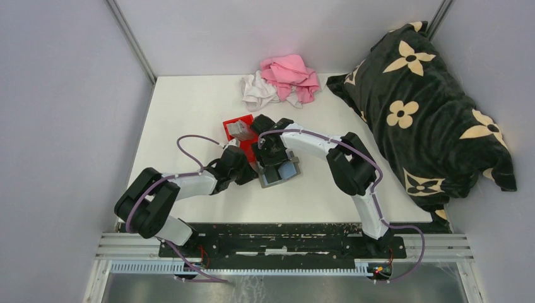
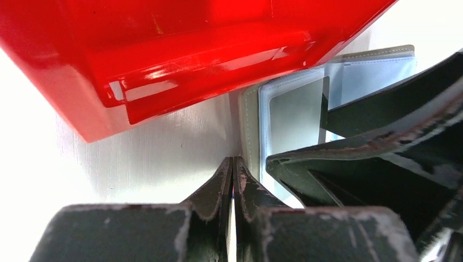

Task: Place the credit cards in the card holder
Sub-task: Insert the credit card into the card holder.

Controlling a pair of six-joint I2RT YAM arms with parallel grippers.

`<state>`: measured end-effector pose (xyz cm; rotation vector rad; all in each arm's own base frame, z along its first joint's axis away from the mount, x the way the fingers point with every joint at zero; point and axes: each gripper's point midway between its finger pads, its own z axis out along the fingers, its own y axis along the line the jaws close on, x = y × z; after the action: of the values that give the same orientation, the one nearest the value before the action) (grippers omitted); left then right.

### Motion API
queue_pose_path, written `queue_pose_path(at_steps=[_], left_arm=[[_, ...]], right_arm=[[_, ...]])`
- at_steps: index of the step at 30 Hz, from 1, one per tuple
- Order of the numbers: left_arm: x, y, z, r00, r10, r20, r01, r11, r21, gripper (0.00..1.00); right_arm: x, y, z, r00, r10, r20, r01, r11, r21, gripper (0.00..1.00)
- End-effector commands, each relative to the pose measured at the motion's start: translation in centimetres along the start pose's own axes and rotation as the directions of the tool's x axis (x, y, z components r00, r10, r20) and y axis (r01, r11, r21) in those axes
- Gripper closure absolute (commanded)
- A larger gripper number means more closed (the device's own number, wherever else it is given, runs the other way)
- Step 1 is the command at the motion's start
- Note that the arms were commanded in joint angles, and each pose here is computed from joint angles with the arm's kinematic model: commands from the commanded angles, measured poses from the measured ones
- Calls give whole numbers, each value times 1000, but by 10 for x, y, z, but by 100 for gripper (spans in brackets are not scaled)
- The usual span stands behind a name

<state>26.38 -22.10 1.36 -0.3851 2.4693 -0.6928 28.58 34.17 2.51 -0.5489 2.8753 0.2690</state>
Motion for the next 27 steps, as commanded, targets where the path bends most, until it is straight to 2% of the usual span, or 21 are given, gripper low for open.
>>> queue_pose_path(at_steps=[1,11,27], left_arm=[[27,43,1,994,53,-93,-66,987,-146,92],[28,44,2,994,53,-98,-67,986,-152,92],[29,42,6,992,59,-108,-74,986,-148,92]], right_arm=[[-27,9,-32,992,16,128,-7,997,-71,32],[-26,12,-31,993,43,110,-28,991,-131,42],[5,14,-3,998,48,-34,-52,986,-159,43]])
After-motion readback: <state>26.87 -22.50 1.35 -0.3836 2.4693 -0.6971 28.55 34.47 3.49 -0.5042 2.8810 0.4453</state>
